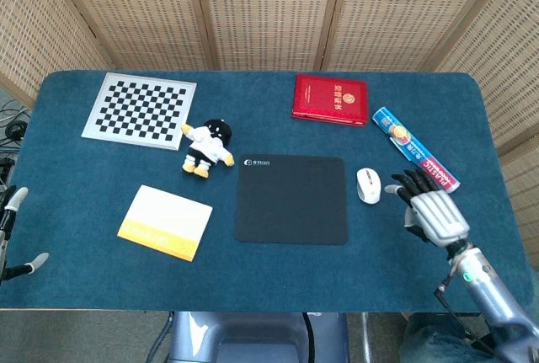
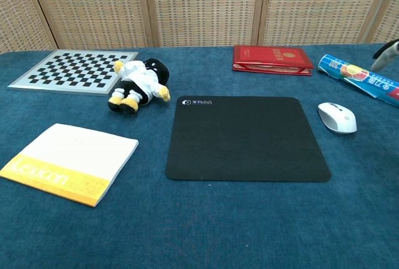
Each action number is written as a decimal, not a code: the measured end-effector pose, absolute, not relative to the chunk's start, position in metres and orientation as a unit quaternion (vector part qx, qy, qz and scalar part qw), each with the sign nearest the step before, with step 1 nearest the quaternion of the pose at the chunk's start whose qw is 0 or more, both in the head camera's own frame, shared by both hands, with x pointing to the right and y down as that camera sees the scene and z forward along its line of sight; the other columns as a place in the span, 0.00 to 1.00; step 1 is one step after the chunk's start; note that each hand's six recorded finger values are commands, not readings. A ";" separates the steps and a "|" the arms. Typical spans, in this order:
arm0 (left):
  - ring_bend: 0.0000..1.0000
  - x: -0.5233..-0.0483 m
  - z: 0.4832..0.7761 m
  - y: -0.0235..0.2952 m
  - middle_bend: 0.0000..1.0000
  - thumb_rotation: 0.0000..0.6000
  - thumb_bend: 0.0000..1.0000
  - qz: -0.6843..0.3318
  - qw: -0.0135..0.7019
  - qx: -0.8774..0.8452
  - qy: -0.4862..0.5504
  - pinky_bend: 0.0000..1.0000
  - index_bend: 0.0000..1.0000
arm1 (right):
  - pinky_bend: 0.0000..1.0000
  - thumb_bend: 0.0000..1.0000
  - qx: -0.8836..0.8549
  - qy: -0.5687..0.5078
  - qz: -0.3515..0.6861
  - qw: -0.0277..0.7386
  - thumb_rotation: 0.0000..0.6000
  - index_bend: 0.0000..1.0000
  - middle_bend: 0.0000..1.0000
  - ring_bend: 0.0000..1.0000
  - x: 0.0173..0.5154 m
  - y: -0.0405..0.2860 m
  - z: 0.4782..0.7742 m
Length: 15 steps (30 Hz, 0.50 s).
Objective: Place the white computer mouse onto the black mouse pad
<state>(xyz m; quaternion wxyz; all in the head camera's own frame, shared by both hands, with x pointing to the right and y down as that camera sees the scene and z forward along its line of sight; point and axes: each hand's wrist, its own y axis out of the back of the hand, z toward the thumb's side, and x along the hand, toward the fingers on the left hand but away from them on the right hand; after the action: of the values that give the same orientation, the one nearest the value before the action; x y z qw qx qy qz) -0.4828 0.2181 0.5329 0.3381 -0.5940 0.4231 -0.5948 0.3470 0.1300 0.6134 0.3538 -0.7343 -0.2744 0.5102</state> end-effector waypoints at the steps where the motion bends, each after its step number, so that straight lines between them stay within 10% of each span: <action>1: 0.00 -0.483 0.534 0.217 0.00 1.00 0.02 -0.597 0.338 -0.592 0.422 0.00 0.00 | 0.00 1.00 -0.739 -0.259 0.511 0.354 1.00 0.26 0.16 0.00 0.341 0.120 0.622; 15: 0.00 -0.488 0.544 0.210 0.00 1.00 0.03 -0.611 0.332 -0.579 0.425 0.00 0.00 | 0.00 1.00 -0.714 -0.187 0.548 0.393 1.00 0.26 0.17 0.00 0.315 0.078 0.680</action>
<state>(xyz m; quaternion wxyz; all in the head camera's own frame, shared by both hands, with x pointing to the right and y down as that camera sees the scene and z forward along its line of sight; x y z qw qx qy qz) -0.4884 0.2098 0.5436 0.3322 -0.5793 0.4253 -0.6109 0.3154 0.0778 0.6800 0.3934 -0.7145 -0.1868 0.5476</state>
